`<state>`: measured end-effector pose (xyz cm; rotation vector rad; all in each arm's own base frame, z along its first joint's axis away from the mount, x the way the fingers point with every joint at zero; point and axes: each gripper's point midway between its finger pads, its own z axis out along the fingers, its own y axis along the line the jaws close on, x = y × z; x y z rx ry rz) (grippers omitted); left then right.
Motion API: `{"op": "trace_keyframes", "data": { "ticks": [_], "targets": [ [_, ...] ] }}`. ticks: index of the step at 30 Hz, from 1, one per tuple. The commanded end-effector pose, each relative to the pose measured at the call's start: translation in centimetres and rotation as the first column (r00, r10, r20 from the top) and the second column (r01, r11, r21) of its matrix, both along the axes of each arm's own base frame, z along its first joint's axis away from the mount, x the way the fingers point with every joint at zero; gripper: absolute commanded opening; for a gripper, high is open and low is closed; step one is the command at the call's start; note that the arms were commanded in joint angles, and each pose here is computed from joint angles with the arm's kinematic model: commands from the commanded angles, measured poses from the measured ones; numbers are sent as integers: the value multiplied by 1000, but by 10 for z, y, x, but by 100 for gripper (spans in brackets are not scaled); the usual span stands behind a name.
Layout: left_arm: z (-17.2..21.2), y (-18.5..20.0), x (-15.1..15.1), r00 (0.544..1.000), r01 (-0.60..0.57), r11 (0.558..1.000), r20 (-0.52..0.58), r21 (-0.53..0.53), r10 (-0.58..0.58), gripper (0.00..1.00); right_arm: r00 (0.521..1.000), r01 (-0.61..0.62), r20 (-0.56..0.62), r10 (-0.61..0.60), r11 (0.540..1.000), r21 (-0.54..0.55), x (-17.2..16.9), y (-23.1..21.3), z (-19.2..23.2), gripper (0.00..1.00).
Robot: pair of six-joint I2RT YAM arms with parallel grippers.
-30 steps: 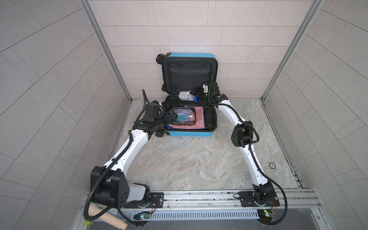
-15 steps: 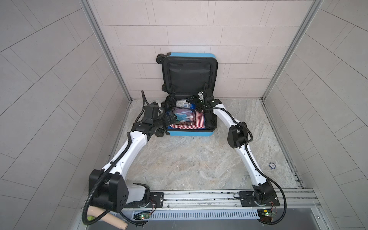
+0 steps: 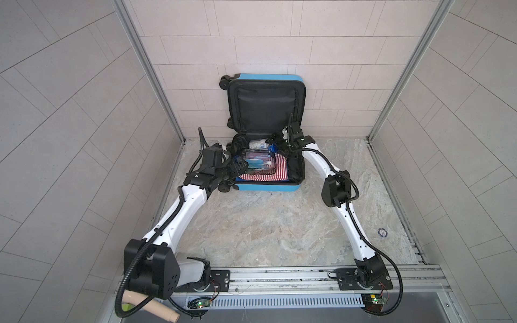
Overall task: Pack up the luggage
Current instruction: 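Lower the container beside the pouch and open the right gripper, then withdraw the right gripper and move both grippers to the suitcase's near edges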
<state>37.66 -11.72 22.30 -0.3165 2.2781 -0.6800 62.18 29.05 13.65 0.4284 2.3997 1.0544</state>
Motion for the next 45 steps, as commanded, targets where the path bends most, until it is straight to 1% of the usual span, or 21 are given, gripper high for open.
{"op": "trace_keyframes", "data": {
  "ticks": [1, 7, 8, 9, 13, 15, 17, 21, 26, 29, 31, 35, 36, 37, 38, 39, 40, 42, 44, 45],
  "targets": [
    [7, 4, -2, 1000, -13, 1000, 20, -7, 13, 100, 995, 13, 97, -8, 999, -52, -7, -18, 63, 99],
    [5, 13, 4, 999, -46, 999, 14, -16, 47, 100, 993, 6, 119, 12, 989, -150, -24, -31, 85, 99],
    [4, 17, 5, 998, -57, 998, 9, -17, 57, 100, 992, 1, 126, 20, 986, -165, -26, -31, 88, 98],
    [4, 21, 7, 998, -69, 997, 5, -20, 70, 99, 991, -3, 133, 27, 985, -174, -28, -31, 90, 92],
    [-4, 43, 14, 992, -123, 992, -36, -29, 122, 91, 990, -24, 133, 46, 987, -158, -27, -24, 87, 57],
    [-11, 51, 19, 989, -137, 990, -65, -31, 135, 86, 991, -37, 125, 54, 990, -136, -25, -18, 80, 47],
    [-18, 56, 22, 986, -143, 989, -93, -30, 140, 82, 991, -45, 116, 59, 992, -118, -23, -12, 72, 42],
    [-32, 58, 23, 983, -134, 991, -128, -27, 129, 81, 993, -60, 97, 66, 996, -66, -15, 0, 50, 37],
    [-42, 58, 19, 981, -125, 992, -149, -21, 121, 80, 998, -30, 54, 31, 999, -17, -3, 5, 19, 35],
    [-45, 58, 18, 981, -119, 993, -154, -12, 116, 81, 999, -12, 43, 13, 1000, -17, 2, 4, 6, 34],
    [-46, 58, 19, 981, -116, 993, -158, -3, 114, 84, 999, 3, 34, -2, 999, -32, 4, 0, -1, 33],
    [-49, 59, 22, 980, -107, 994, -165, 16, 108, 85, 1000, 8, 27, -7, 999, -35, 4, -4, 0, 30],
    [-50, 60, 23, 980, -104, 994, -168, 21, 106, 85, 999, 3, 32, -2, 1000, -31, 3, -3, 4, 30],
    [-51, 59, 24, 980, -100, 995, -173, 24, 102, 85, 999, -8, 42, 9, 1000, -26, 1, 0, 11, 32],
    [-54, 60, 25, 979, -97, 995, -177, 28, 100, 85, 999, -14, 51, 16, 1000, -21, 0, 0, 18, 38],
    [-55, 59, 27, 979, -93, 995, -179, 31, 97, 85, 998, -25, 66, 26, 1000, -19, -2, 1, 27, 48],
    [-57, 60, 28, 978, -90, 995, -184, 37, 95, 85, 996, -33, 81, 35, 999, -24, -4, 1, 36, 62],
    [-60, 61, 31, 978, -85, 995, -187, 54, 94, 84, 992, -52, 115, 56, 998, -39, -10, 0, 57, 78],
    [-66, 62, 34, 976, -76, 995, -197, 70, 88, 83, 987, -65, 143, 73, 996, -56, -17, -3, 76, 86],
    [-68, 62, 36, 975, -70, 995, -203, 77, 84, 82, 984, -74, 158, 84, 995, -67, -21, -5, 87, 89]
  ]
}}
